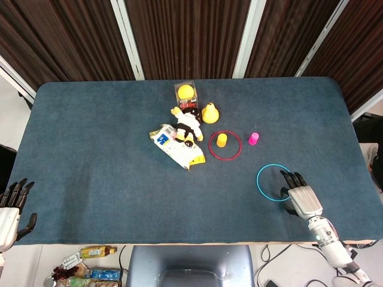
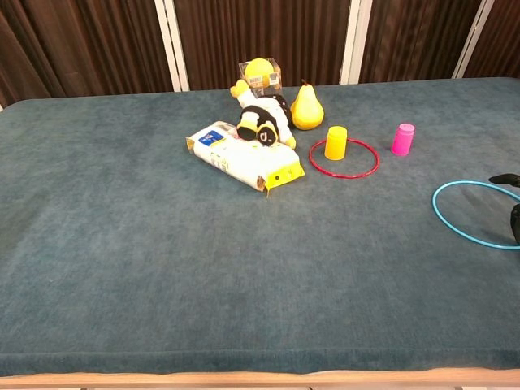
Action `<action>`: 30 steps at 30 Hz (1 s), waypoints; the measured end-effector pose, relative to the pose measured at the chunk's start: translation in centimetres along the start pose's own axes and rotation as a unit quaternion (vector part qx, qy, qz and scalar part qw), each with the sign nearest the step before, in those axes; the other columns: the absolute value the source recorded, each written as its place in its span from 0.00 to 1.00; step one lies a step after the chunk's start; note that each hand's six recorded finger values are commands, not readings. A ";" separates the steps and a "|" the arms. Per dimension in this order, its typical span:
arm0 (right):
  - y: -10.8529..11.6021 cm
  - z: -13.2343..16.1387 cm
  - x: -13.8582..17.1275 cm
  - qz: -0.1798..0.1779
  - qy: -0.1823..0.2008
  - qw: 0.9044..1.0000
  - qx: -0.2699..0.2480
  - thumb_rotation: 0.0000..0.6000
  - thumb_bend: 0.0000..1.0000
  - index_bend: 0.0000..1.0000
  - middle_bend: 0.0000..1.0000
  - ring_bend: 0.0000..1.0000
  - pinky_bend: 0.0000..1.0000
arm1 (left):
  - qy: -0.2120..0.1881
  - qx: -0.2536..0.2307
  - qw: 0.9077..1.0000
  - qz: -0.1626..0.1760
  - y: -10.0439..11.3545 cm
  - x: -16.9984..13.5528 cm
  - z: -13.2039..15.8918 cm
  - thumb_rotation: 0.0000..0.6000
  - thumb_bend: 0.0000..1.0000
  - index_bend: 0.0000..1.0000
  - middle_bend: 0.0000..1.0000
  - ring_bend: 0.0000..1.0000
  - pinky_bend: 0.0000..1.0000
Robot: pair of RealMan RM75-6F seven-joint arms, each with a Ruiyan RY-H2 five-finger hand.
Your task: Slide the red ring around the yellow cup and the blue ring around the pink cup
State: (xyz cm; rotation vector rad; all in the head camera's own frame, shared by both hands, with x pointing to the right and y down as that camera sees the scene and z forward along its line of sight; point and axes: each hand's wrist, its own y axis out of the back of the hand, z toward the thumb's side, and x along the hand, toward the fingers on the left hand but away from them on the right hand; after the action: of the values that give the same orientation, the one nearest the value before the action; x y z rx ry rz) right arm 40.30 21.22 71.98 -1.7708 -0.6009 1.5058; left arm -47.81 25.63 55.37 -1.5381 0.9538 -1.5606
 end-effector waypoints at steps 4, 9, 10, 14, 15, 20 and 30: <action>-0.1 0.0 0.0 0.001 0.000 1.000 -0.001 1.00 0.48 0.66 0.00 0.00 0.00 | 0.000 0.000 1.000 0.000 0.0 0.0 0.0 1.00 0.44 0.00 0.00 0.00 0.19; -0.2 0.1 0.0 0.003 0.001 1.000 -0.001 1.00 0.51 0.68 0.00 0.00 0.00 | 0.000 0.000 1.000 0.000 0.0 0.0 0.0 1.00 0.44 0.00 0.00 0.00 0.19; -0.2 0.2 0.0 0.002 0.002 1.000 -0.002 1.00 0.52 0.69 0.00 0.00 0.00 | 0.000 -0.001 1.000 0.000 0.1 -0.1 0.0 1.00 0.44 0.00 0.00 0.00 0.19; -0.2 0.2 0.0 0.001 0.002 1.000 -0.002 1.00 0.52 0.71 0.00 0.00 0.00 | -0.001 -0.001 1.000 0.001 0.1 -0.1 0.0 1.00 0.44 0.00 0.00 0.00 0.19; -0.3 0.3 0.0 0.001 0.002 1.000 -0.002 1.00 0.52 0.72 0.01 0.00 0.00 | -0.001 -0.001 1.000 0.001 0.1 -0.1 0.0 1.00 0.44 0.00 0.00 0.00 0.19; -0.4 0.3 0.0 0.003 0.002 1.000 -0.002 1.00 0.56 0.76 0.02 0.00 0.00 | -0.001 -0.001 1.000 0.002 0.1 -0.1 0.0 1.00 0.44 0.00 0.00 0.00 0.19; -0.6 0.6 -0.2 0.001 0.004 1.000 -0.002 1.00 0.62 0.90 0.05 0.00 0.00 | -0.001 -0.001 1.000 0.002 0.1 -0.1 -0.1 1.00 0.44 0.00 0.00 0.00 0.19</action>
State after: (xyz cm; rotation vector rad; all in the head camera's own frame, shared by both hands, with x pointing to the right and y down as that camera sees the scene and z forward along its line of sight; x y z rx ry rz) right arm 39.78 21.61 72.51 -1.7817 -0.5982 1.4988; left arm -47.87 25.68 55.18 -1.5366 0.9576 -1.5559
